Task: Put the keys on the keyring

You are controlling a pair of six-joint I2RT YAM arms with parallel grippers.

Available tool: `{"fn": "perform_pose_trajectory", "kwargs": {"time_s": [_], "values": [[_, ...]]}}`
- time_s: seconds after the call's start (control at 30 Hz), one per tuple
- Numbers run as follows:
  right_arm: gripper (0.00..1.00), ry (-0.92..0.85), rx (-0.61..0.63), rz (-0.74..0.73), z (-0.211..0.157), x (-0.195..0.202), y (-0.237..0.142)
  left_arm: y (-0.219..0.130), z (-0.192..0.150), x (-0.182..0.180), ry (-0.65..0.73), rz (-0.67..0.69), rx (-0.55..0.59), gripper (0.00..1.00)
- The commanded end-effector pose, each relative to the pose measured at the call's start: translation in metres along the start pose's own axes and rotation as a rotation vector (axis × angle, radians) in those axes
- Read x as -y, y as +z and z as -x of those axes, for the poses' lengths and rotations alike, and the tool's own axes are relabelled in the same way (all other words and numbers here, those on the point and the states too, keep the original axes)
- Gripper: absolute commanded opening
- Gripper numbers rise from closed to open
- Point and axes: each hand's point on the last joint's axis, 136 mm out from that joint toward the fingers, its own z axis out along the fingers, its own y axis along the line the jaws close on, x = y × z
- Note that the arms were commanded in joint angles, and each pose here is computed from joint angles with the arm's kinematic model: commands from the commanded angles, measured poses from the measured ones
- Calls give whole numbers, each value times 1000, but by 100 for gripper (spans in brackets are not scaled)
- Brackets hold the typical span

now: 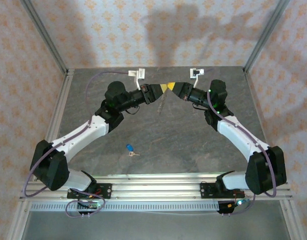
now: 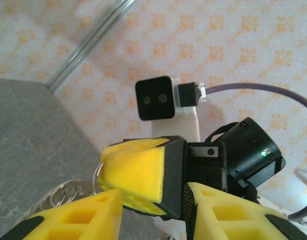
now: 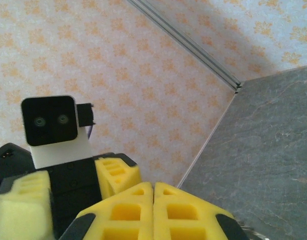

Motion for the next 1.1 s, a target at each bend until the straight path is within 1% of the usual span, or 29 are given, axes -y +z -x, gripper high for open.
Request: {"fn": "perform_pose_trajectory", "kwargs": {"time_s": [0.0,0.37,0.8,1.07], "values": [[0,-104,19,81,11,-39,-6,-13,17,4,60,23,69,39],[0,-97,32,114,13,-49,-9,-4,12,-1,57,13,34,39],[0,-87,26,131,12,-50,-1,9,6,5,39,-43,11,38],[0,-76,20,121,8,-44,2,12,6,14,42,-66,19,34]]}}
